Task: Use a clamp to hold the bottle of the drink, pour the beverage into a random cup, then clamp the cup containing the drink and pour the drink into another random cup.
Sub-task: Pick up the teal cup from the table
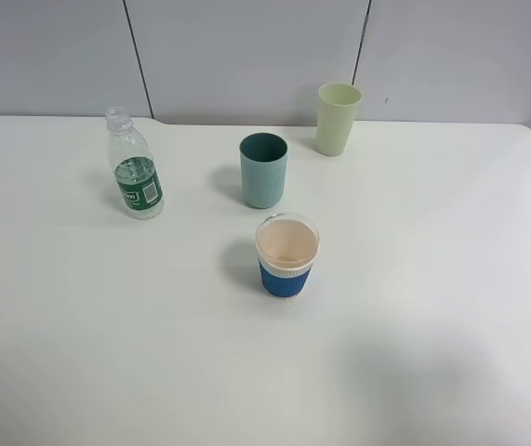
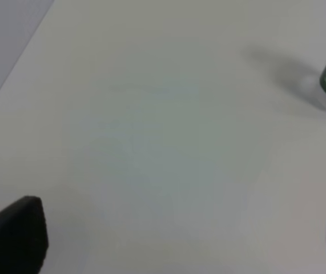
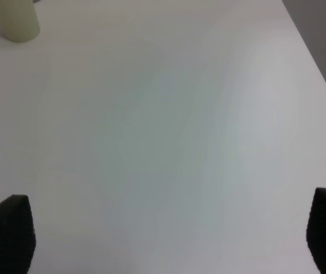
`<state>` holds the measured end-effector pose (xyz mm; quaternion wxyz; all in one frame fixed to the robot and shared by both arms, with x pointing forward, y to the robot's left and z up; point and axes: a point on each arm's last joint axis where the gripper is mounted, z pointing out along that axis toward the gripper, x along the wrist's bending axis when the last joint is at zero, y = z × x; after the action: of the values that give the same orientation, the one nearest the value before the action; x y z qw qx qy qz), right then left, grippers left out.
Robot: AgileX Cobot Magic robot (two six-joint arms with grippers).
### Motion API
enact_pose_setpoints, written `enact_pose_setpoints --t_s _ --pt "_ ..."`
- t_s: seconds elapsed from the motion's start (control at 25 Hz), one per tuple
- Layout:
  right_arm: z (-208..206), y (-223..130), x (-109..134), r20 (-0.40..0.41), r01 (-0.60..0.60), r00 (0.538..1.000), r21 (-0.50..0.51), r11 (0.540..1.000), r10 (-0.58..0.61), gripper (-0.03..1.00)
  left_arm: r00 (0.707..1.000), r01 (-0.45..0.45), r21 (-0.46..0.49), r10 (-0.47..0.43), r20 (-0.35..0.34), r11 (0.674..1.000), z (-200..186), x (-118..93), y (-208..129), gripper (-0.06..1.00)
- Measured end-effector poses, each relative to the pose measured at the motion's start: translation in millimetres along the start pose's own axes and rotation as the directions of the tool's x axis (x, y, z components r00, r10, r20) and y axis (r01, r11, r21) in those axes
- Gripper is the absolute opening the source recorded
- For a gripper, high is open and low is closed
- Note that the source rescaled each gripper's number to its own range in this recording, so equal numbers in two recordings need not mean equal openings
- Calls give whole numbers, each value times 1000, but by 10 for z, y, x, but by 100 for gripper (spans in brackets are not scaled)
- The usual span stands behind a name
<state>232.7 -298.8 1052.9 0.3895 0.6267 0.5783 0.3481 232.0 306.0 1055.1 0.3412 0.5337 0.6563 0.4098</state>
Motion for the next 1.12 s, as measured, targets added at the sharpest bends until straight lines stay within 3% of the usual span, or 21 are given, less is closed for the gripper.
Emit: enact_pose_setpoints --t_s 1.12 --pt "0 0 -1 1 0 1000 0 1000 0 100 1000 0 0 0 0 1000 0 0 0 100"
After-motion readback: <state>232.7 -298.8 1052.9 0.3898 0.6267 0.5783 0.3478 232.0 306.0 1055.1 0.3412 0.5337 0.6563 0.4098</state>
